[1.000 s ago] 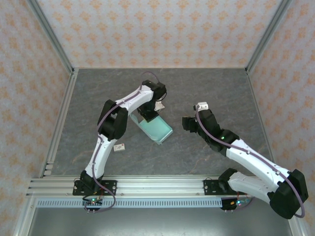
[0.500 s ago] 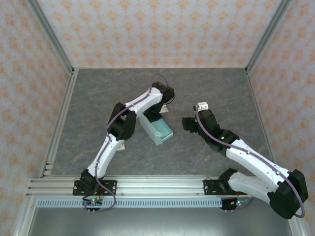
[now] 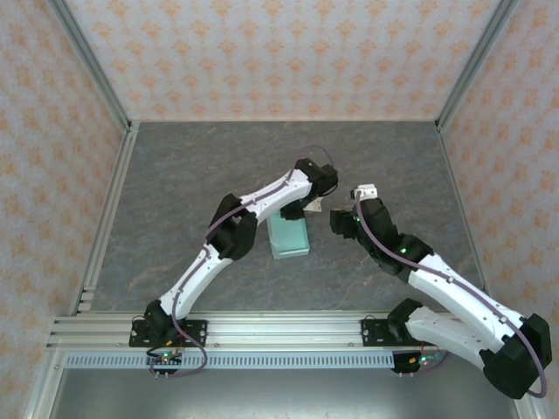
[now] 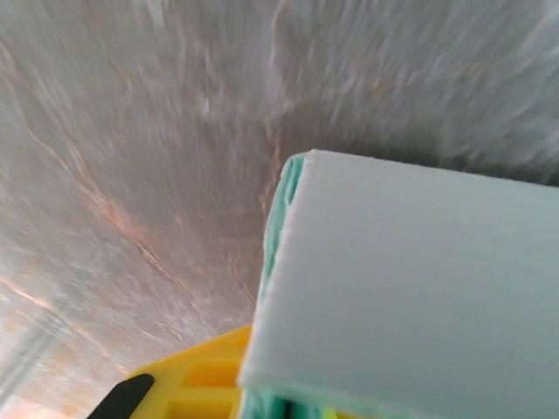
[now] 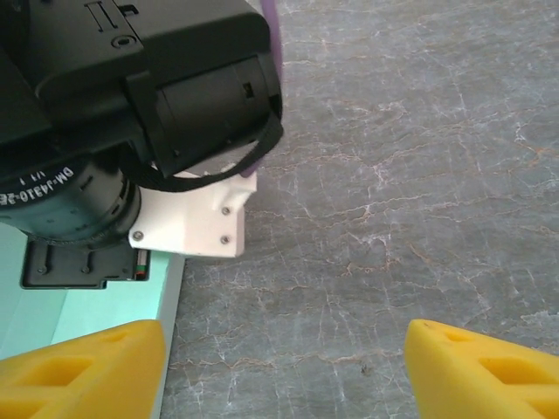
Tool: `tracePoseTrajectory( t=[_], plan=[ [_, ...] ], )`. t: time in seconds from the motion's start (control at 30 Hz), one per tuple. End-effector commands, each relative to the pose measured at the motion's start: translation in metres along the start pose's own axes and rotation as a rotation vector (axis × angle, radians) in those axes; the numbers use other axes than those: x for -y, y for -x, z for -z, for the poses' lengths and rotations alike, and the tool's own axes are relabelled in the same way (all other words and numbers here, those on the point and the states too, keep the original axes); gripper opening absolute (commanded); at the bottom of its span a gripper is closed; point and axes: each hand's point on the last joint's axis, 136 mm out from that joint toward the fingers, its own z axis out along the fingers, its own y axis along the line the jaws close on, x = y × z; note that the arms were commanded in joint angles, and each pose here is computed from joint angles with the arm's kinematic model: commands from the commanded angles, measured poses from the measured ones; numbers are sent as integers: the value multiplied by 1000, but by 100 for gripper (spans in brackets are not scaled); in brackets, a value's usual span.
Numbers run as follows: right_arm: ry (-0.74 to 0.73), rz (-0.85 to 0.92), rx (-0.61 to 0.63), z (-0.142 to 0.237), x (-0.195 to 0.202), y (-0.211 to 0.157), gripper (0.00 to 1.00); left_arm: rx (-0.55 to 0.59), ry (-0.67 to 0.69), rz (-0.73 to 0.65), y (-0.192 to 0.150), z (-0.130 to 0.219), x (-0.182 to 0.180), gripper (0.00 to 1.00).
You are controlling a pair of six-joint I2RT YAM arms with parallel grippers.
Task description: Fold the paper box
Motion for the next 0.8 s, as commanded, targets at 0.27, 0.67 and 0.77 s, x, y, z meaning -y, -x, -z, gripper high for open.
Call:
tracePoseTrajectory(
  t=[0.27,0.67,0.77],
  plan=[
    [-78,-11,-5,22,25,-10,73,89,150,-379,48,9,-4,15],
    [-103,-3,47,36,32,8,74,179,173,-564,65,17,-1,35],
    [-103,-3,40,34,31,9,74,213,169,-533,66,26,-1,43]
  ],
)
